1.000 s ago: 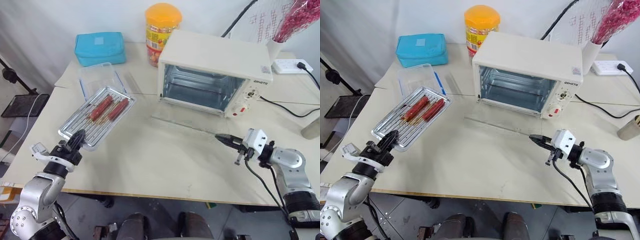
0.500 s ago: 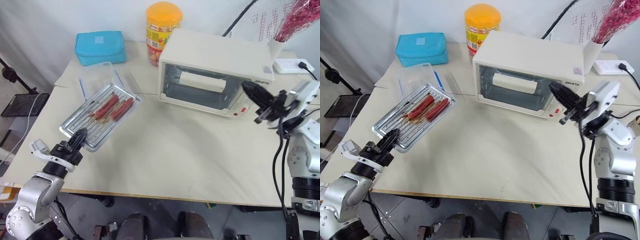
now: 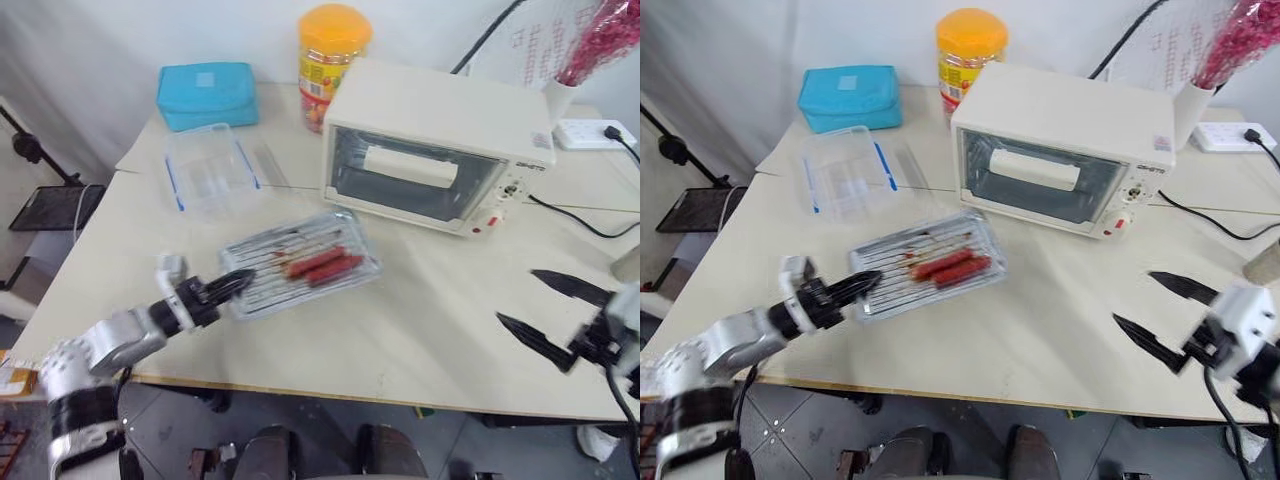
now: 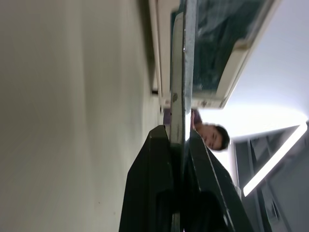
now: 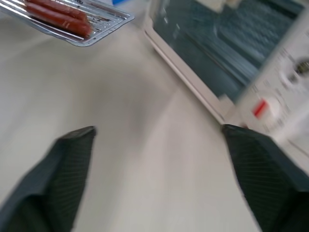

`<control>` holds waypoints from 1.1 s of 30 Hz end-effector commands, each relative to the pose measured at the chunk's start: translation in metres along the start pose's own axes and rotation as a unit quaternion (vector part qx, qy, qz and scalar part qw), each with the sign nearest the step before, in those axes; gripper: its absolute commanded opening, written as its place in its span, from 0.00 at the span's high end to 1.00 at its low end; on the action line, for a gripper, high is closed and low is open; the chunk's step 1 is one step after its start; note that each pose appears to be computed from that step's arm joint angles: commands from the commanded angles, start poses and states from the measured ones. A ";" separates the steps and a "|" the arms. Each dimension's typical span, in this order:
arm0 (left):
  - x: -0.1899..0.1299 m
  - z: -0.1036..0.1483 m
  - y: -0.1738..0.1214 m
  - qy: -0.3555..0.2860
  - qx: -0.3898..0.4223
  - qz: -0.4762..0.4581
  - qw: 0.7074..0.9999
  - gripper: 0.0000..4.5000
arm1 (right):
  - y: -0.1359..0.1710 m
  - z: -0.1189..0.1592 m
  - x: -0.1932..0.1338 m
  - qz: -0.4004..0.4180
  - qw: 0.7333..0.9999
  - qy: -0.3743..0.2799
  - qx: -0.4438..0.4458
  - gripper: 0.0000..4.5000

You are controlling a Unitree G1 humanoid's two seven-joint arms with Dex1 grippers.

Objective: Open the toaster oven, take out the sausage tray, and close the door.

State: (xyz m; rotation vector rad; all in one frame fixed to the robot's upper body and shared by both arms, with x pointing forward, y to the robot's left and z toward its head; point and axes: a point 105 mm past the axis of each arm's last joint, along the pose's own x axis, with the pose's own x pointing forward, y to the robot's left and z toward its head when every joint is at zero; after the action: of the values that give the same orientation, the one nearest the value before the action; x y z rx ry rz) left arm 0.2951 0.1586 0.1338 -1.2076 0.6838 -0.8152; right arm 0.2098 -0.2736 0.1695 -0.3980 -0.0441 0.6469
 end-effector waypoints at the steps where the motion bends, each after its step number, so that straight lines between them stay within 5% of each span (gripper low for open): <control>1: 0.032 -0.011 -0.007 0.080 0.024 0.002 0.997 1.00 | 0.005 0.016 -0.018 -0.020 0.999 -0.003 -0.034 0.01; 6: 0.079 -0.028 -0.004 0.171 0.050 0.021 0.984 1.00 | 0.024 0.013 -0.039 -0.025 0.999 0.029 -0.031 0.01; 15: 0.119 -0.030 0.008 0.211 0.078 0.043 0.973 1.00 | 0.039 0.016 -0.042 -0.039 0.998 0.034 -0.024 0.01; 22: 0.103 -0.017 0.013 0.210 0.121 0.061 0.968 0.53 | 0.039 0.018 -0.031 -0.031 0.999 0.020 -0.024 0.00; 26: 0.075 -0.002 0.010 0.189 0.216 0.068 0.956 0.25 | 0.034 0.017 -0.027 -0.017 0.999 0.016 -0.027 0.00; 29: 0.042 0.006 0.002 0.180 0.326 0.052 0.927 0.04 | 0.032 0.016 -0.021 0.002 1.000 0.013 -0.028 0.00; 33: -0.002 0.008 -0.016 0.170 0.512 -0.028 0.841 0.02 | 0.031 0.013 -0.014 0.036 0.999 0.013 -0.025 0.00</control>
State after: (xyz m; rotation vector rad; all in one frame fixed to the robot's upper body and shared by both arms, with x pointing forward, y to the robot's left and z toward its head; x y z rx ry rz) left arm 0.3037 0.1627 0.1273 -0.2395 0.5353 -1.1288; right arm 0.1778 -0.2583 0.1682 -0.4484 -0.0130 0.6792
